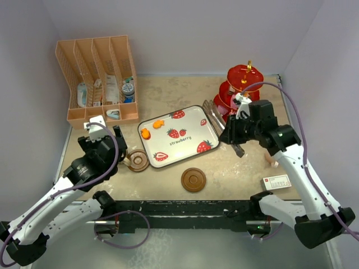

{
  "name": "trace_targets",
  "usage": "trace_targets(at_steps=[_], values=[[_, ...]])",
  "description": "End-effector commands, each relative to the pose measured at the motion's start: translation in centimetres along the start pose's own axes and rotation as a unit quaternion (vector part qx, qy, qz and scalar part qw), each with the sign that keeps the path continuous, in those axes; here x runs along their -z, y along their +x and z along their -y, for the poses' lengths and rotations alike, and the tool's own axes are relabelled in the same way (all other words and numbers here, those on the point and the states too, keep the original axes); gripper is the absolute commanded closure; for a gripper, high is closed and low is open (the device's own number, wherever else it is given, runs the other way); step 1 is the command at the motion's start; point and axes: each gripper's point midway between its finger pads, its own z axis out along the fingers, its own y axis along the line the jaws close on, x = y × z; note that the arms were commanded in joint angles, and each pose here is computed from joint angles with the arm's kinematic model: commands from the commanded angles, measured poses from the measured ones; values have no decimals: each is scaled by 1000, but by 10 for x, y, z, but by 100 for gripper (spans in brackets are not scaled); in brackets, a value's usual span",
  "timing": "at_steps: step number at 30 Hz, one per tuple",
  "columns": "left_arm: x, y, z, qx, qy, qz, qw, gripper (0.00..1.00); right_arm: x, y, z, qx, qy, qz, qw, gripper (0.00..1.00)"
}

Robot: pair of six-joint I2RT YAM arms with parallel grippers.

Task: Serve the afternoon tea
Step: Pick up the desert from the tray.

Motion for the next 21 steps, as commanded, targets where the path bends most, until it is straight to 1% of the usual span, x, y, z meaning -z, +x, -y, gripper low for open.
trace_targets(at_steps=[1, 8, 11, 16, 21], values=[[3, -17, -6, 28, -13, 23, 999, 12, -10, -3, -37, 24, -38, 10, 999, 63], [6, -22, -14, 46, -21, 34, 998, 12, -47, 11, -83, 44, -28, -16, 999, 63], [7, -24, -17, 53, -24, 38, 998, 12, -68, 16, -107, 58, -22, -31, 998, 63], [9, -27, -24, 62, -33, 46, 996, 12, -110, 26, -134, 66, -16, -50, 996, 63], [10, -29, -26, 72, -31, 50, 996, 12, -153, 32, -140, 71, 15, -68, 995, 62]])
